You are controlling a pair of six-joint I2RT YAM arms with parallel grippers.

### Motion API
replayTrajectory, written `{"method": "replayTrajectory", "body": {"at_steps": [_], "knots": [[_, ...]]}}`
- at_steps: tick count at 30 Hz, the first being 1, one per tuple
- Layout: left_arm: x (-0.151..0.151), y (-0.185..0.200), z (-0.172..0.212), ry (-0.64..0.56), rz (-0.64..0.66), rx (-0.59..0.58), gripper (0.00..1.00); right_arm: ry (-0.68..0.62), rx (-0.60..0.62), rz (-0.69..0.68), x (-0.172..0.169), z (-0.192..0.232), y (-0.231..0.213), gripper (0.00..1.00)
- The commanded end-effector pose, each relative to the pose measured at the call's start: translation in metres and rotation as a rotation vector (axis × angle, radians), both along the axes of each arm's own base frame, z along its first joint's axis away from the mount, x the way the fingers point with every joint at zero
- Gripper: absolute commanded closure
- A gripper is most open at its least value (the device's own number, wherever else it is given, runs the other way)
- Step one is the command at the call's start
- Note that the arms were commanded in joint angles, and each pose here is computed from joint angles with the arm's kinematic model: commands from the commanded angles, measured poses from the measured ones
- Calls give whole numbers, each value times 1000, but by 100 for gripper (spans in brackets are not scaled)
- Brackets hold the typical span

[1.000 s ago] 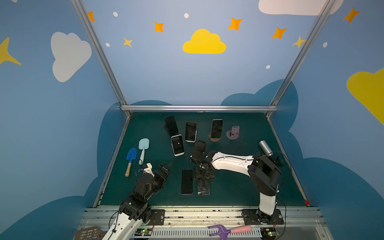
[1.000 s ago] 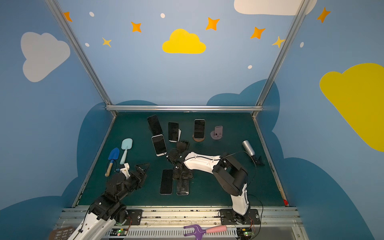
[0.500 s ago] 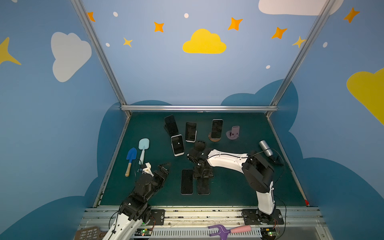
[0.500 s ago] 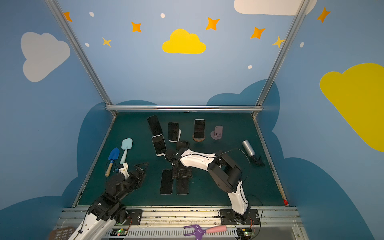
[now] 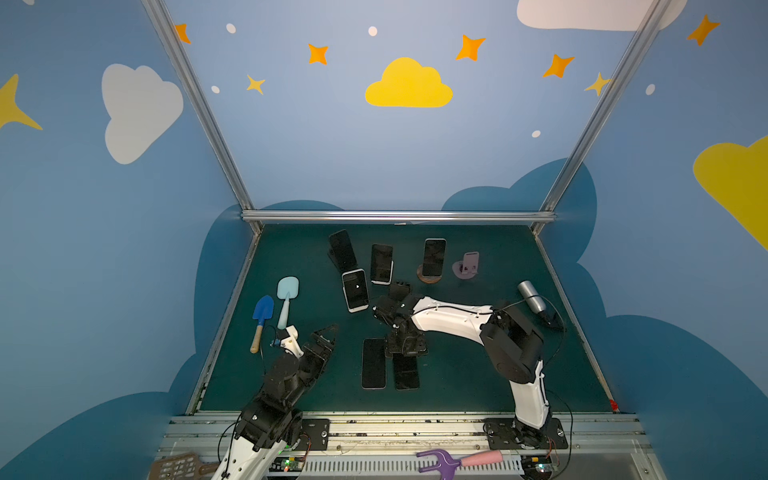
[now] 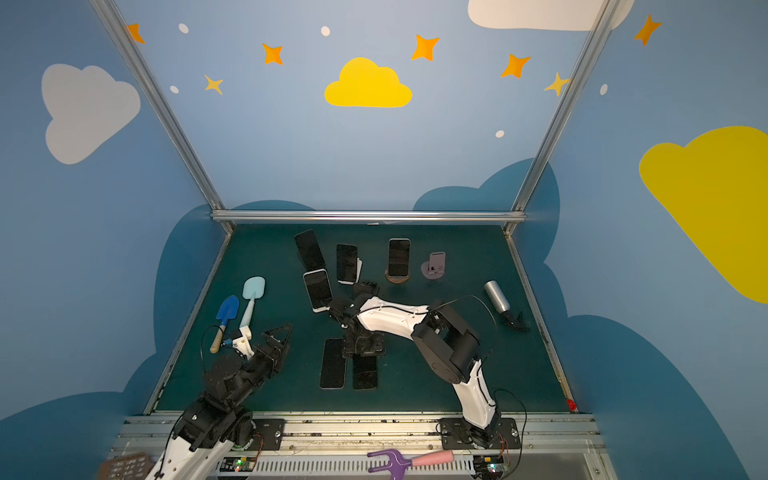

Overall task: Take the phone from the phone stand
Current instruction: 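Lower the held phone flat beside the purple-edged phone with the right gripper, then open the right gripper to release the phone and lift away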

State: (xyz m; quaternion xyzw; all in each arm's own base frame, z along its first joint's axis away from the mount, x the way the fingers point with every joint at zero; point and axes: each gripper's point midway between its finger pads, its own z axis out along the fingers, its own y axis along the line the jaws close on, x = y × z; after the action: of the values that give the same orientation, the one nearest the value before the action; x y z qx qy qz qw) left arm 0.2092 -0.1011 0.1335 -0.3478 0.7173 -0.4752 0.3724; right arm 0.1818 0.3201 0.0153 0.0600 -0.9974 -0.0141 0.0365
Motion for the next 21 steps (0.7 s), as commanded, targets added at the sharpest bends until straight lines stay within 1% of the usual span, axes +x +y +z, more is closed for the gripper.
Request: {"method": "replayTrajectory", "body": {"at_steps": [1, 5, 9, 14, 19, 21], "knots": [[-1, 1, -2, 9, 0, 10, 0, 140, -97, -51, -32, -36, -28, 21], [-1, -1, -3, 15, -6, 5, 0, 141, 20, -94, -36, -25, -13, 23], [0, -2, -3, 21, -9, 2, 0, 90, 38, -100, -24, -17, -9, 26], [1, -3, 2, 21, -16, 12, 0, 92, 37, -83, -20, -21, -3, 27], [1, -3, 5, 17, -13, 12, 0, 75, 62, -80, -12, -19, 3, 28], [1, -3, 6, 18, -13, 8, 0, 85, 94, -91, -11, -18, 7, 28]]}}
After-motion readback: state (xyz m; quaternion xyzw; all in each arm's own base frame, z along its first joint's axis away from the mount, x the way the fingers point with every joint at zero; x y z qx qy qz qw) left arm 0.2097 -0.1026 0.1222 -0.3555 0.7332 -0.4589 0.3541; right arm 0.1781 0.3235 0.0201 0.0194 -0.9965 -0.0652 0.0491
